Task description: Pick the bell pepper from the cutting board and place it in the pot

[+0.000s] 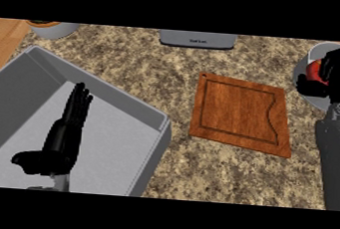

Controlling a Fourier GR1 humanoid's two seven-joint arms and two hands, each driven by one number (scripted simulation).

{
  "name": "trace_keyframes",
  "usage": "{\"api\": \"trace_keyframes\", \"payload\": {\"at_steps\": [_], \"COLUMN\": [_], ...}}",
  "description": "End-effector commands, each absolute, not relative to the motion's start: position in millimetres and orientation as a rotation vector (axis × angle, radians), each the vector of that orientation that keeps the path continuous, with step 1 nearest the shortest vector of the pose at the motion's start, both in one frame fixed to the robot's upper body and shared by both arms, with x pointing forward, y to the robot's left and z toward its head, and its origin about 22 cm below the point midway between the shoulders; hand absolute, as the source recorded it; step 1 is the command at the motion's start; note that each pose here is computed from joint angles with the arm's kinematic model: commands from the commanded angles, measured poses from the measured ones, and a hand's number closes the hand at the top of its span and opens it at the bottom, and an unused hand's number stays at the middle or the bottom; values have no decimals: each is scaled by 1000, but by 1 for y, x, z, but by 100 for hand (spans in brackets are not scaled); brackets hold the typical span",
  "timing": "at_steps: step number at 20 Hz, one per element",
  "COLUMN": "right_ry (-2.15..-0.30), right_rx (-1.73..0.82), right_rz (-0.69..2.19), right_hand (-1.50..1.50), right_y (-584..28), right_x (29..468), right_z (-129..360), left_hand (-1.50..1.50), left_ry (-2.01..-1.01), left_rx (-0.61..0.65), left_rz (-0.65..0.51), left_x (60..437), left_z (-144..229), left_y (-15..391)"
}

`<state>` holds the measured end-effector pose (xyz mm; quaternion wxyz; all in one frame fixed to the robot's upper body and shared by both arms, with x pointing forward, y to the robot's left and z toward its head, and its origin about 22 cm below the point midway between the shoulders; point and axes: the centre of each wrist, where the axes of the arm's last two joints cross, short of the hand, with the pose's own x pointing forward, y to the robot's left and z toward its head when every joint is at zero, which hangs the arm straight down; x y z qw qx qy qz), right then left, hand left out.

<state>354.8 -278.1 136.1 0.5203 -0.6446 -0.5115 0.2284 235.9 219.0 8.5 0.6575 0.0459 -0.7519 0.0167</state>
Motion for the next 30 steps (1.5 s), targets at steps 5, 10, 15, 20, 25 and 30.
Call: {"api": "trace_keyframes", "payload": {"at_steps": [5,10,15,20,25,30], "right_ry": [-1154,-1114,-1048,-920,-751,-1100], "right_rx": [-1550,-1450,-1359,-1285,-1214,-1105], "right_rz": [511,533,586,475,534,353], "right_hand": [150,150,150,150,-150,-150], "right_y": [-374,-409,-430,-457,-484,-488], "right_x": [361,367,368,359,327,329], "right_z": [130,111,82,68,41,51], "left_hand": [0,0,0,0,0,0], "left_ry": [-1700,-1706,-1709,-1714,-1696,-1700], "left_rx": [96,94,65,75,72,75], "left_rz": [21,32,36,13,8,20], "left_x": [241,234,243,242,245,242], "left_z": [9,20,-1,13,1,4], "left_y": [220,238,220,209,212,217]}}
